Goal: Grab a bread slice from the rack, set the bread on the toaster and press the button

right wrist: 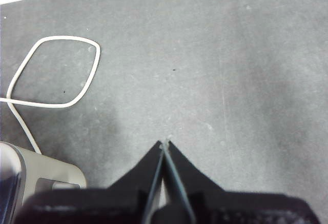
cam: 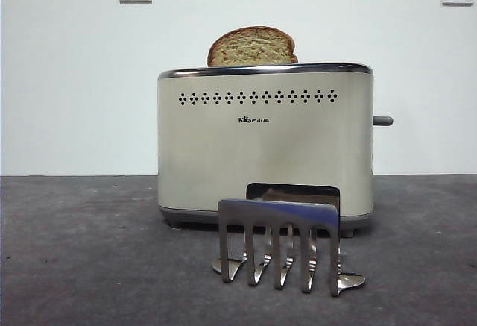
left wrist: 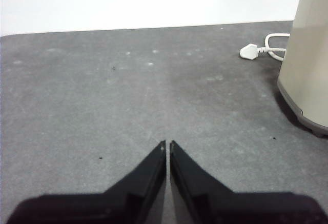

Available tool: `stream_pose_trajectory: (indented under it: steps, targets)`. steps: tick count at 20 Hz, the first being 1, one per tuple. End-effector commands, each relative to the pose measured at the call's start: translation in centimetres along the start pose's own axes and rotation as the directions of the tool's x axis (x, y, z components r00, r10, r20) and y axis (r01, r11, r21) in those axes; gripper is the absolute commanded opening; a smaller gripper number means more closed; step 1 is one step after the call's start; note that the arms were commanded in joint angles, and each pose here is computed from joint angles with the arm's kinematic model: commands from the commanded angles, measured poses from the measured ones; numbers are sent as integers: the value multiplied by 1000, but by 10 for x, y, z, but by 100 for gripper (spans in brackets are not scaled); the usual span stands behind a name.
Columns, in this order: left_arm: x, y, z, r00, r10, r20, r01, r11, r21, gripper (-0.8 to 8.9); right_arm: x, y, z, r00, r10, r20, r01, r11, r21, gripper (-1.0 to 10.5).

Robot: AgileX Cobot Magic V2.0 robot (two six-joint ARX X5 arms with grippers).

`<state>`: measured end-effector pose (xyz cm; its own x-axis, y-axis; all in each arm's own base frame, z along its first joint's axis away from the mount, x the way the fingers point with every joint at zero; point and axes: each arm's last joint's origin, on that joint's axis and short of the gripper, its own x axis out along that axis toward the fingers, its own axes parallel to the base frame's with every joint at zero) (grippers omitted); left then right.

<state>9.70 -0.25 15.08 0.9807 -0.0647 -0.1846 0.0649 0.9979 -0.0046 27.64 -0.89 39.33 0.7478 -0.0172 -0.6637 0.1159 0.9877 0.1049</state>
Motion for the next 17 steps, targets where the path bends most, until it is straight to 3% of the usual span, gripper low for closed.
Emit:
stream_pose_trajectory:
  steps: [1, 8, 10, 12, 14, 17]
  targets:
    - [2, 0, -3, 1000, -1, -13, 0, 1000, -11, 18, 1, 0, 1, 1000, -1, 4, 1, 1000, -5, 0]
    - [3, 0, -6, 999, -1, -45, 0, 1000, -13, 18, -4, -1, 1, 1000, -25, 18, 25, 1000, -4, 0]
    - [4, 0, -6, 999, -1, -49, 0, 1000, -13, 18, -24, -1, -4, 995, -76, 71, 79, 996, -40, 0]
    - [4, 0, -6, 999, -1, -50, 0, 1000, -13, 18, -56, -3, -20, 983, -74, 168, 85, 995, -60, 1]
    - [4, 0, -6, 999, -1, -52, 0, 1000, -13, 18, -79, -8, -44, 930, -62, 362, 97, 992, -80, 1]
    - [4, 0, -6, 999, -1, -53, 0, 1000, -13, 18, -80, -20, -108, 797, -51, 601, 97, 994, -44, 0]
